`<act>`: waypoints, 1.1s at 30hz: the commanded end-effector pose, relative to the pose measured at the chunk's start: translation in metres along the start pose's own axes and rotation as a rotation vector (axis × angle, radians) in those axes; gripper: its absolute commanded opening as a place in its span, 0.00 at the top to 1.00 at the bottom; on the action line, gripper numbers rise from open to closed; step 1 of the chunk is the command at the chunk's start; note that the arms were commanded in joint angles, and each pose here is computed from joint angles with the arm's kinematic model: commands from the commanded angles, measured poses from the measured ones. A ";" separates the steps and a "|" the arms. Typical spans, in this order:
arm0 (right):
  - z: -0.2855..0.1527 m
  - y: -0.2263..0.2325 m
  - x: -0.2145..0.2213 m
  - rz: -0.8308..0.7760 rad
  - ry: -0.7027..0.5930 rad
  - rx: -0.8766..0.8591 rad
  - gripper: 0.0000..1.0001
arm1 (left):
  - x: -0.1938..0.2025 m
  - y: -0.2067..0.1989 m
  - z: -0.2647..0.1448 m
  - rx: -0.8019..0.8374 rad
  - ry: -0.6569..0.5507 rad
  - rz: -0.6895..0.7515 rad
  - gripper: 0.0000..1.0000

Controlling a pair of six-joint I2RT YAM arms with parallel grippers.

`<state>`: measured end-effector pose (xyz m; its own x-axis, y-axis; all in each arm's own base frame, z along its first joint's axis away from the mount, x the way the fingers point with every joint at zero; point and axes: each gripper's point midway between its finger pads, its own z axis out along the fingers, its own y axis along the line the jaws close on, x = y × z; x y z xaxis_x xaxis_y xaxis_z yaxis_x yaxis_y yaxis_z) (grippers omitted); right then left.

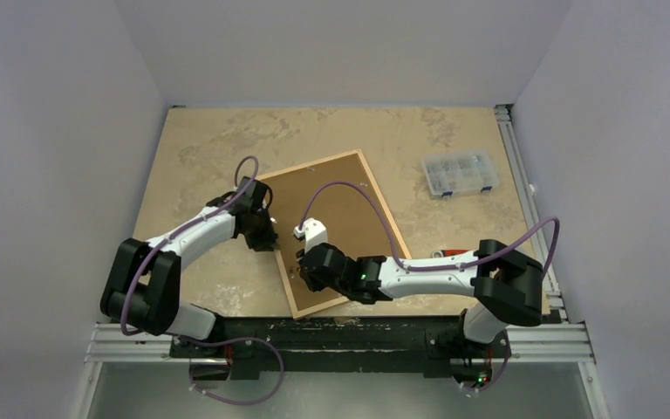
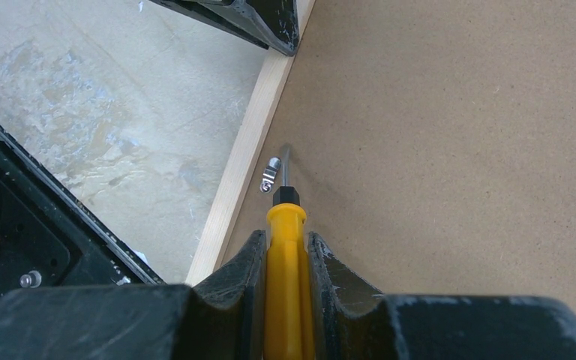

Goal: Take the photo out of the frame

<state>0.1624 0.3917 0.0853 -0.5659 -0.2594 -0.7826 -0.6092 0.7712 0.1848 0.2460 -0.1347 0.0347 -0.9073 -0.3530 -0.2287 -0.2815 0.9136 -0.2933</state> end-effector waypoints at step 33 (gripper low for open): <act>-0.021 -0.003 0.000 -0.003 0.015 0.027 1.00 | 0.014 -0.010 0.000 0.048 0.049 0.002 0.90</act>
<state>0.1500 0.3928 0.0930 -0.5711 -0.2709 -0.7749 -0.6267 0.7536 0.1984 0.2429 -0.1424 0.0361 -0.9112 -0.3564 -0.2066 -0.2812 0.9046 -0.3203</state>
